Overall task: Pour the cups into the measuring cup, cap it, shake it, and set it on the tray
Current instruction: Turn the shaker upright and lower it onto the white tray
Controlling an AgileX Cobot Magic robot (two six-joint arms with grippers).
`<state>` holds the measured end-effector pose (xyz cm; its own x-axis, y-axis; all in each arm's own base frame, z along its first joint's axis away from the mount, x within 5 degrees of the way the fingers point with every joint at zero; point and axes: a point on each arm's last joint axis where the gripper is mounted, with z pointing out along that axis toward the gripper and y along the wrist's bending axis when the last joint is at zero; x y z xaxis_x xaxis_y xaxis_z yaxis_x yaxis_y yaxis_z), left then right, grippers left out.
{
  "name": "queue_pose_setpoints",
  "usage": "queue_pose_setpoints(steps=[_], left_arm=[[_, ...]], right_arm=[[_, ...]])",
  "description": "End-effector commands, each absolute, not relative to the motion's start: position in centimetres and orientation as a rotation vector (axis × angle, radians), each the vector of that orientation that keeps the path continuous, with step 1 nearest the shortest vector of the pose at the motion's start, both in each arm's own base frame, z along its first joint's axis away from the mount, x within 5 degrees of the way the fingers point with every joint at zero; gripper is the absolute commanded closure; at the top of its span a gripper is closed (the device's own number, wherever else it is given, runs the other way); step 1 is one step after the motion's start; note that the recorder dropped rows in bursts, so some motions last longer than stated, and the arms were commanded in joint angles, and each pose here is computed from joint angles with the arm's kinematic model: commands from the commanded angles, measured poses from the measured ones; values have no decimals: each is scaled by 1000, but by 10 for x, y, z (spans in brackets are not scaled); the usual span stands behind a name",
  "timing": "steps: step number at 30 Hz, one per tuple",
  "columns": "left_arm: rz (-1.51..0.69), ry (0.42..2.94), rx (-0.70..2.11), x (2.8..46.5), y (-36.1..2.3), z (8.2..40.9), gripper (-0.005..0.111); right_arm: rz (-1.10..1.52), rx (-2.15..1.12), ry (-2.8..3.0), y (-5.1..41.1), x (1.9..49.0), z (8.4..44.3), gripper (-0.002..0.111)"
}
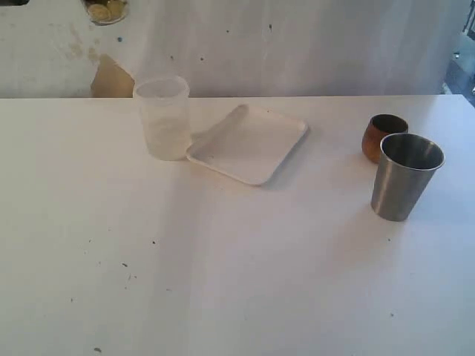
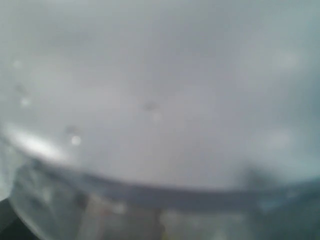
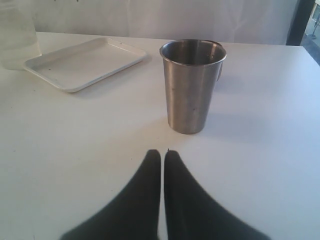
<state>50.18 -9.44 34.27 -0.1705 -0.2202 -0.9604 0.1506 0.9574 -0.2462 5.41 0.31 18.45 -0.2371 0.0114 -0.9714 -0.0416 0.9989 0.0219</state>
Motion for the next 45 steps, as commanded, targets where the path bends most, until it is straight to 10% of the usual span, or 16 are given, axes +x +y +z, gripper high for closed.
queue_pose_setpoints(steps=[1, 20, 45], left_arm=[[-326, 1719, -5, 490, -105, 360, 107], [-472, 1606, 367, 426, -259, 311, 107], [-628, 1646, 495, 426, -289, 168, 107]], right_arm=[[51, -15, 1798, 3, 54, 185, 106], [72, 11, 1798, 3, 54, 185, 106], [72, 11, 1798, 3, 54, 185, 106]])
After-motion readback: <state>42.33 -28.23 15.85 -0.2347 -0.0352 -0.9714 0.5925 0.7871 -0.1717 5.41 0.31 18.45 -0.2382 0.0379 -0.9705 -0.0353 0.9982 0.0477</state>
